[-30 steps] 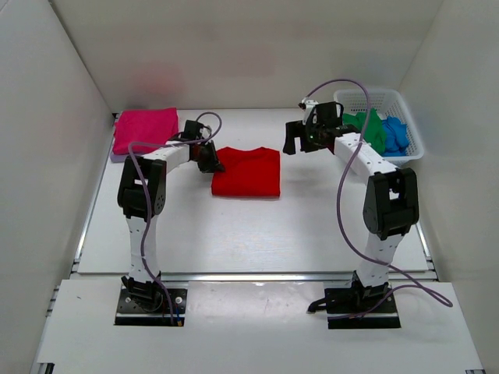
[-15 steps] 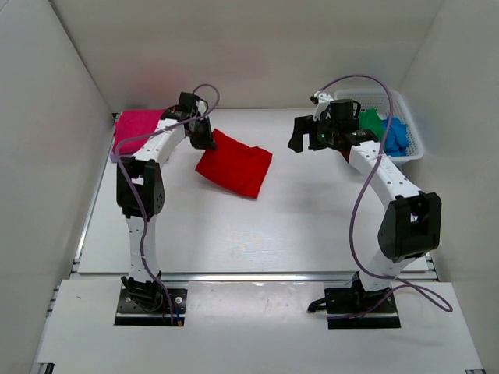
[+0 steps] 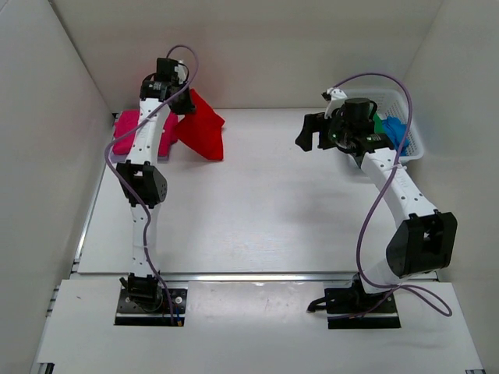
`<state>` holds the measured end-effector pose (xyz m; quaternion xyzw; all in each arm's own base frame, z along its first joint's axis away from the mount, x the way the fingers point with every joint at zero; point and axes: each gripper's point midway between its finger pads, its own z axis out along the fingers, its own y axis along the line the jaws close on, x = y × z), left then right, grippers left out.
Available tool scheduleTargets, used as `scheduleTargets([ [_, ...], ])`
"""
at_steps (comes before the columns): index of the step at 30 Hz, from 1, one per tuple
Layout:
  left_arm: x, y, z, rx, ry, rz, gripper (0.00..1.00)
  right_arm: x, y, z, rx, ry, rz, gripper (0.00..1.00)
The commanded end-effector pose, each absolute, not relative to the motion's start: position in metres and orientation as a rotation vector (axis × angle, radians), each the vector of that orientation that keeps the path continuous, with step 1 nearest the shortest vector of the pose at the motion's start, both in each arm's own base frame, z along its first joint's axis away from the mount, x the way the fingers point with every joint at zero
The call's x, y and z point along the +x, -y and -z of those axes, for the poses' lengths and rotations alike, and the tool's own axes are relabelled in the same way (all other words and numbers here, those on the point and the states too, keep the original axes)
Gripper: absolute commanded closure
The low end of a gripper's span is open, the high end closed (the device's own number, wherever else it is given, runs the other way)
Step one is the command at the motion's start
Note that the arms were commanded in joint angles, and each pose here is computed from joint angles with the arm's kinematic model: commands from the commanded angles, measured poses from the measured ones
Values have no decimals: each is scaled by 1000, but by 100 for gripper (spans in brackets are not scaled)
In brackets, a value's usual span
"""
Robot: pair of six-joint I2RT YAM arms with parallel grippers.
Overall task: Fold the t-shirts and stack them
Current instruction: Put the neatly folded tshirt into the corner of the board with the left arm
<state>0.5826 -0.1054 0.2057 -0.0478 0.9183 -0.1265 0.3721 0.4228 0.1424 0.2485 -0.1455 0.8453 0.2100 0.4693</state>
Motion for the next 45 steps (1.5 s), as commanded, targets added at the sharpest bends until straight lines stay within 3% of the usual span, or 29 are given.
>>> scheduleTargets([
  [1, 577, 82, -222, -153, -2343, 245, 100, 418, -142, -272, -387, -1994, -516, 12],
  [8, 580, 56, -233, -194, -2309, 167, 100, 421, -138, -274, -384, -1981, -519, 12],
  [25, 598, -72, -278, -378, -2107, 107, 100, 392, -168, -233, -419, -2072, -619, 11],
  [45, 600, -88, -346, -371, -1907, 238, 100, 384, -180, -214, -415, -2137, -616, 12],
])
